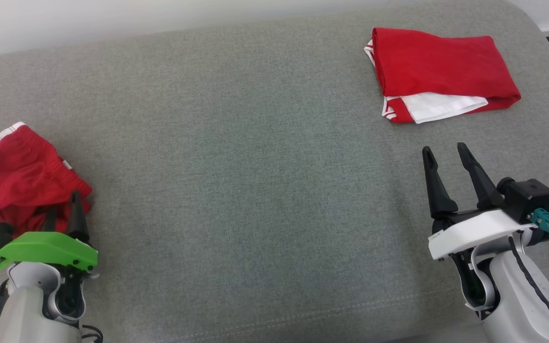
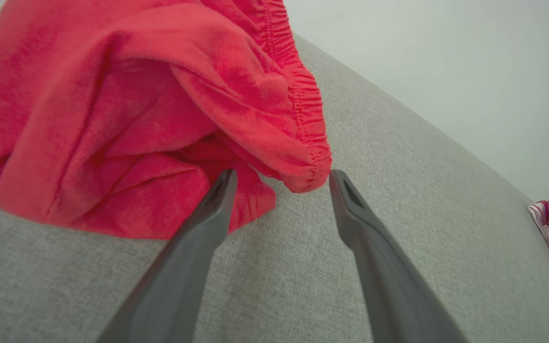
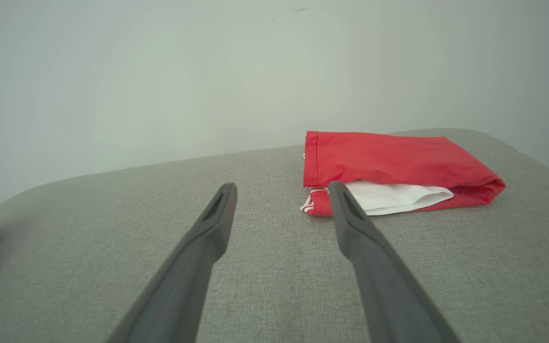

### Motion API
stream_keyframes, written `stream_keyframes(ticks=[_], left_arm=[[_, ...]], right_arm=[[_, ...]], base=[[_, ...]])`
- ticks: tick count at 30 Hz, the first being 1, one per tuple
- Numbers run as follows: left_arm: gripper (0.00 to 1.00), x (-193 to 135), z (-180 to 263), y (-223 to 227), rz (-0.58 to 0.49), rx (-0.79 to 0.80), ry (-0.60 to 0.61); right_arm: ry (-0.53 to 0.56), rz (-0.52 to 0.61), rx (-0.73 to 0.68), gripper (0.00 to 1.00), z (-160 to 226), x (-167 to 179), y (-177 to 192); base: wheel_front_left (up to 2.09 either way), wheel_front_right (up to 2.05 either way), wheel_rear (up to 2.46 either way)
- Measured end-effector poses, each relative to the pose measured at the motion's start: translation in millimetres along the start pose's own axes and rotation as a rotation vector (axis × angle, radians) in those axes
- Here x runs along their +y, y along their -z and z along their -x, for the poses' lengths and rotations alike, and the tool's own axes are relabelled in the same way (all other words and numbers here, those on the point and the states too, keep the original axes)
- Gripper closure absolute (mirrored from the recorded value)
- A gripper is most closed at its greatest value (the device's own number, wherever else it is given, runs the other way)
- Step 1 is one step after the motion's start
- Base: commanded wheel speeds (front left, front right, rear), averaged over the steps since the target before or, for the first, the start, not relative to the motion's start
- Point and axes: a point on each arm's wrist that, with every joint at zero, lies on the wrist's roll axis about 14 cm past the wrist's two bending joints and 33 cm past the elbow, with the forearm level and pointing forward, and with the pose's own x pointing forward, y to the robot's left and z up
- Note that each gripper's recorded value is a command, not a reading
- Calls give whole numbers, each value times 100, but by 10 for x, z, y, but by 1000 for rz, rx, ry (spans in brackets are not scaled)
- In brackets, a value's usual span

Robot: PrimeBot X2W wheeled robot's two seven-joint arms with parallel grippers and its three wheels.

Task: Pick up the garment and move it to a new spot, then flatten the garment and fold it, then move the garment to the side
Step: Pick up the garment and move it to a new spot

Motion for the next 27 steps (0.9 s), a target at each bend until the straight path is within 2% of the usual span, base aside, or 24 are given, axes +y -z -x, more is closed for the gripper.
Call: stream_keyframes(ticks=[5,9,11,12,21,27], left_arm=[[0,-5,-164,-80,114,-16,-23],[0,-45,-248,-121,130,-18,-21],[23,23,-246,-119,136,-15,-41],[99,58,-243,-118,131,-11,-49],[100,-40,-275,-150,85,-1,-9],[100,-319,-291,-211,-43,9,86]], right_arm=[[16,9,-2,0,2,-68,-9],[40,11,-1,0,16,-146,-9],[37,7,3,0,24,-137,6],[36,7,3,0,29,-130,7],[49,8,-8,0,47,-166,-33],[47,0,-21,0,56,-144,-72]], base=[[0,0,0],[0,0,0],[0,0,0],[0,0,0],[0,0,0],[0,0,0]])
